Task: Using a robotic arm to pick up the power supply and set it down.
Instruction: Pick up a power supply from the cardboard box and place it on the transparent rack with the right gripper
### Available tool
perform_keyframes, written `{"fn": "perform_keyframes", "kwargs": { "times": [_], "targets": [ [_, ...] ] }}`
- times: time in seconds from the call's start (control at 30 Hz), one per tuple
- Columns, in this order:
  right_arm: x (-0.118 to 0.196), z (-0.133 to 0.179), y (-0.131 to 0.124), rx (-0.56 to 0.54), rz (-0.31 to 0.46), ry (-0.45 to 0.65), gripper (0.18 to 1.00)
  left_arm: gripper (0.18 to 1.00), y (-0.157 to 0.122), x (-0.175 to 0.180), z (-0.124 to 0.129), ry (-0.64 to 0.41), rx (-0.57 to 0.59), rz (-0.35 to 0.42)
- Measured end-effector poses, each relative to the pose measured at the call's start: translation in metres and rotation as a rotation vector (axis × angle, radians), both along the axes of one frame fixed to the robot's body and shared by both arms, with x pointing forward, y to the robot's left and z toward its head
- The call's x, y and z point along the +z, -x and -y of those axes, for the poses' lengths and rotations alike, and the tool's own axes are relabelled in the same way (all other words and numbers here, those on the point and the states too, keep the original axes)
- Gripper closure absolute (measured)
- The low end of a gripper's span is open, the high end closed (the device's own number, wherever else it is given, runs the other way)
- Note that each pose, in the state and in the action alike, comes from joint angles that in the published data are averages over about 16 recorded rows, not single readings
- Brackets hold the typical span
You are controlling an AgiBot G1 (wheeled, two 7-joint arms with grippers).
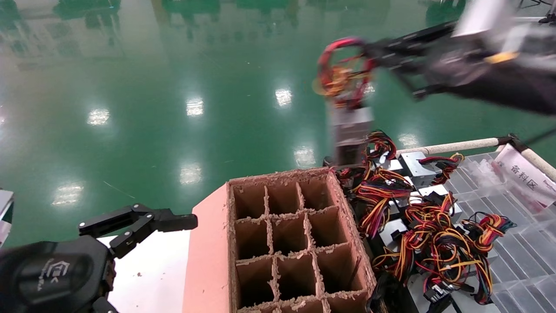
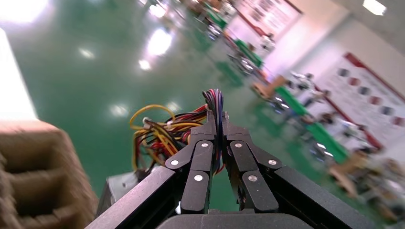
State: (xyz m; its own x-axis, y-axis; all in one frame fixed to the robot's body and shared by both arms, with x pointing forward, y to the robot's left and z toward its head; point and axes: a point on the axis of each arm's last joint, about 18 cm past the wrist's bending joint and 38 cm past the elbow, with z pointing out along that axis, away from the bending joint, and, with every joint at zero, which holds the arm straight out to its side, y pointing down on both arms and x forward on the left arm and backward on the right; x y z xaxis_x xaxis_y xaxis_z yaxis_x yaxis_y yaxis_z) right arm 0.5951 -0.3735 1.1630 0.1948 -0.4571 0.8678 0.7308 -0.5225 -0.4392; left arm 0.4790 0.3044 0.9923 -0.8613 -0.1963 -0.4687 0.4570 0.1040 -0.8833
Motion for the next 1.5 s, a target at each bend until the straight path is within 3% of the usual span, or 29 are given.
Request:
{"fn": "perform_keyframes", "kwargs": {
  "times": [0.3, 0.7, 1.1, 1.5],
  "targets": [
    [0.0, 0.101, 0.066, -0.203, 0.022, -0.025, 0.983, 0.184, 0.0, 0.0, 0.0, 0.0, 0.0, 0.0],
    [-0.052, 0.191, 0.124, -0.364, -0.069, -0.066, 0.984, 0.184, 0.0, 0.0, 0.0, 0.0, 0.0, 0.0],
    [-0.112, 0.23, 0.15, -0.416, -0.211, -0.062, 0.984, 0.184, 0.0, 0.0, 0.0, 0.0, 0.0, 0.0],
    [-0.156, 0.236, 0.165, -0.4, -0.367, -0.012, 0.985, 0.184, 0.0, 0.0, 0.0, 0.0, 0.0, 0.0]
  ]
}}
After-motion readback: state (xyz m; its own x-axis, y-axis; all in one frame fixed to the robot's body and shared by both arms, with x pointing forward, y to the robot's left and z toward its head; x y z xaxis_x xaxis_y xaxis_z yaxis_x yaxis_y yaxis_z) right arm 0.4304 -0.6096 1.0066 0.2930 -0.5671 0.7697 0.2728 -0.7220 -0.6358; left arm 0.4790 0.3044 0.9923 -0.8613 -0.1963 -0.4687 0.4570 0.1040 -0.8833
